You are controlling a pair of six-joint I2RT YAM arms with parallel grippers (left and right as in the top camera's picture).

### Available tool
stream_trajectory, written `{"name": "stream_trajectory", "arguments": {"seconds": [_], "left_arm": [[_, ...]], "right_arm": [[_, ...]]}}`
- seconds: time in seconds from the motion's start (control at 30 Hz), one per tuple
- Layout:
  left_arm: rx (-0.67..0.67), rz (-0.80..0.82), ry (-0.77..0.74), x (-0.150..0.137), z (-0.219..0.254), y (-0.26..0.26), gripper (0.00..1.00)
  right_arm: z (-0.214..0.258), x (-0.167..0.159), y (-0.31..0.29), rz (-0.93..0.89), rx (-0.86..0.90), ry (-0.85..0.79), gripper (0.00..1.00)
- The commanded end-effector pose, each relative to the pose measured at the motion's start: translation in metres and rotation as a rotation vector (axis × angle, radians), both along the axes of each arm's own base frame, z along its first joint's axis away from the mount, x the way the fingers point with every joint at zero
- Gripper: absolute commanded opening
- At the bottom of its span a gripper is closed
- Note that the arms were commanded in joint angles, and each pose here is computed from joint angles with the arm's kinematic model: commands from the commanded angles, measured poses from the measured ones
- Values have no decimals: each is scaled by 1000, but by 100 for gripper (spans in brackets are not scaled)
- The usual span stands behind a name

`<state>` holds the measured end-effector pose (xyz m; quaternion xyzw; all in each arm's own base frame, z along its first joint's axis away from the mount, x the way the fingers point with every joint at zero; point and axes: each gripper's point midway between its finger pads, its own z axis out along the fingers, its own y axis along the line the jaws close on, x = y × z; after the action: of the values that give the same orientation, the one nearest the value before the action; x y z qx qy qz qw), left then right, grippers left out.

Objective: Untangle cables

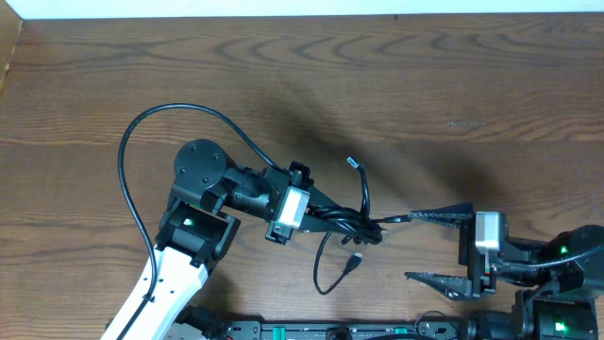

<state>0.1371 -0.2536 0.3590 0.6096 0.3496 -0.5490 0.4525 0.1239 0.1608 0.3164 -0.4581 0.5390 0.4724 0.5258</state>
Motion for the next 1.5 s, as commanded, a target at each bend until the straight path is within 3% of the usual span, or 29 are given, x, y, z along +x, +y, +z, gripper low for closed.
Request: {"name": "stream_trajectory", "arguments": {"seconds": [0.0,0.17,0.33,0.6,1.07,1.47], "left_arm": [[-23,6,-53,-2,10,2,7],[-31,76,-36,10,12,-1,8],[-44,403,266,68,23,-7,7],[-123,628,345,99,31,-17,7],[-136,572,230,64,34,-53,7],[-181,696,256,65,39,-65,8]], "right_arm": [[3,-7,1,35,-3,-32,77],[3,-7,1,35,-3,-31,77],[3,-7,1,35,-3,-31,79],[2,8,-1,-53,-5,-29,78],[2,50,-15,-311,-8,-16,74],[2,42,-11,-264,-5,-10,64]]}}
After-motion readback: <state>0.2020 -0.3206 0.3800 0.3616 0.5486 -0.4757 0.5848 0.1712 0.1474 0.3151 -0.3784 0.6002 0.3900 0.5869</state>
